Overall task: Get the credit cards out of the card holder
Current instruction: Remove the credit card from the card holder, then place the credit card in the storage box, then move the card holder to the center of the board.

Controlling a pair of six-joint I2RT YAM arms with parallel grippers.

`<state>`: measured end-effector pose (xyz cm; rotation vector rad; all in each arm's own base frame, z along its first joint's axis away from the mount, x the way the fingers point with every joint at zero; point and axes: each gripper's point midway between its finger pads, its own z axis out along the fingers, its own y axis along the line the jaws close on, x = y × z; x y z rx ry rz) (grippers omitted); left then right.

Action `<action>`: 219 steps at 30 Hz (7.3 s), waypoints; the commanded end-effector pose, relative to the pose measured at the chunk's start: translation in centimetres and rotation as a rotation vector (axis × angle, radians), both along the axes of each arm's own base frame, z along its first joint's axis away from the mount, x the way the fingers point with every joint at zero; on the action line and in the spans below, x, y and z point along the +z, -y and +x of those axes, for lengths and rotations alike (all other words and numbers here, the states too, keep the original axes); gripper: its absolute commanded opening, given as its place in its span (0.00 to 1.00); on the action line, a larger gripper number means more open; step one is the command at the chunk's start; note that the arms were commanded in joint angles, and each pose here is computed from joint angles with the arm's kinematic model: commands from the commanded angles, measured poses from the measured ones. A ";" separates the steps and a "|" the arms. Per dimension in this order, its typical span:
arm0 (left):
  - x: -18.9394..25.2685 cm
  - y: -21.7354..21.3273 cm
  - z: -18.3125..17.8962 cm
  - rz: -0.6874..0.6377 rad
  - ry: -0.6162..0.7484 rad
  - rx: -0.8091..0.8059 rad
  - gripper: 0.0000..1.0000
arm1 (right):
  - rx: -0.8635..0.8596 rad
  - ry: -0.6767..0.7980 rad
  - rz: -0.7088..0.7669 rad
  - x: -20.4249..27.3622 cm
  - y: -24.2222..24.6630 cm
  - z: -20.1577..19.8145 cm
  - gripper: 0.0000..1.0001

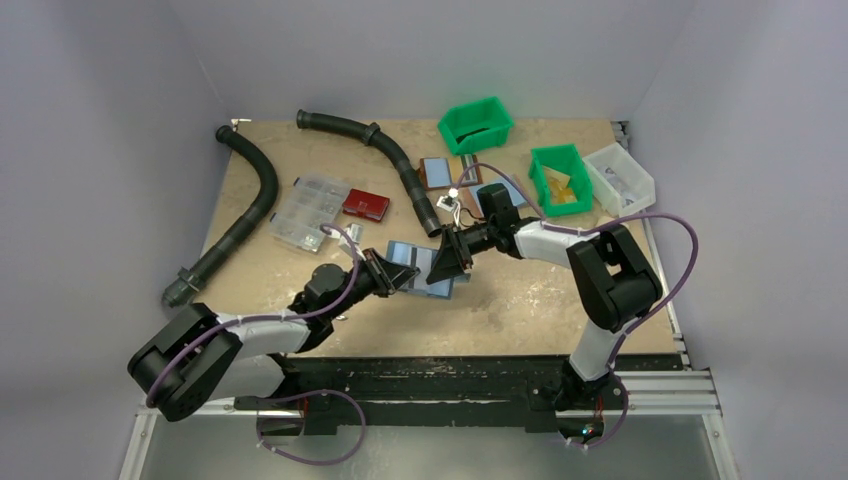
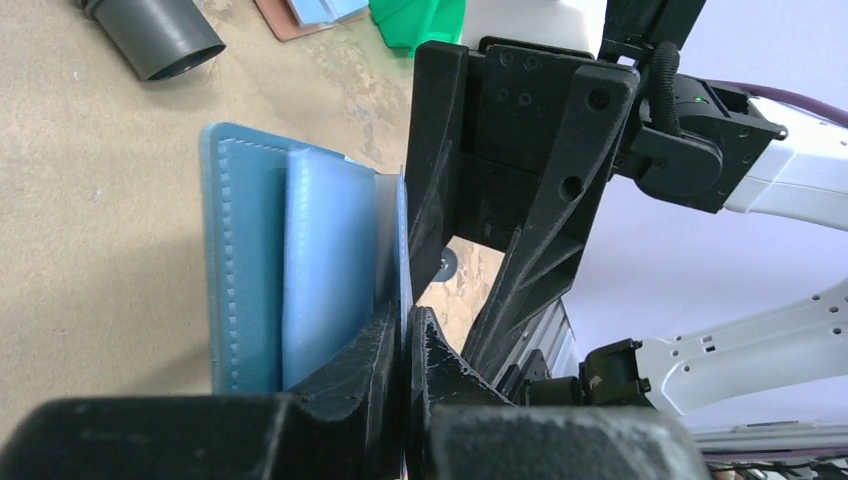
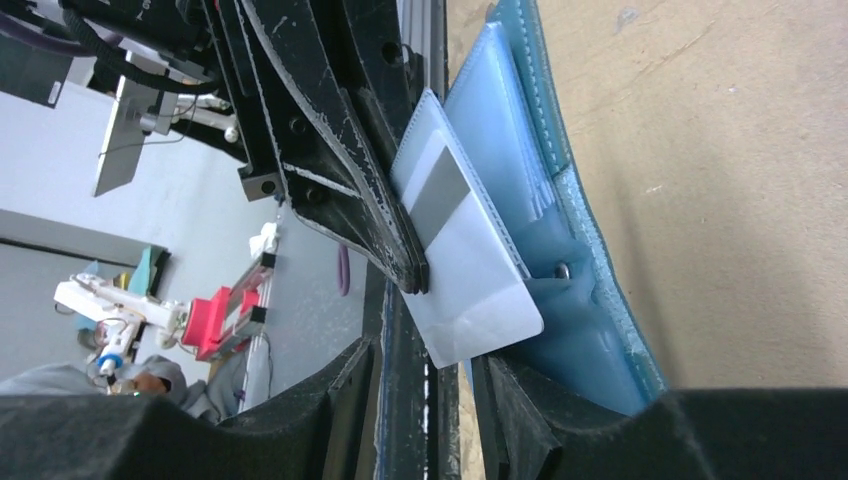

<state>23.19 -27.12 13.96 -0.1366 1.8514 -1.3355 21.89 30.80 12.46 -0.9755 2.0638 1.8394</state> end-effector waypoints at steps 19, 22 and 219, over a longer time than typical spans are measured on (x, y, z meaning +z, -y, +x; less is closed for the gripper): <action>1.5 -1.6 0.4 -0.003 0.042 0.071 0.29 | -0.030 0.020 -0.011 -0.4 0.4 1.3 0.00; 1.3 -2.1 0.4 0.004 0.038 0.088 0.27 | -0.032 0.035 -0.023 -0.8 0.5 1.4 0.00; 2.5 -8.7 4.6 0.943 0.036 -0.027 0.79 | -0.498 0.728 -0.202 8.2 15.0 9.6 0.79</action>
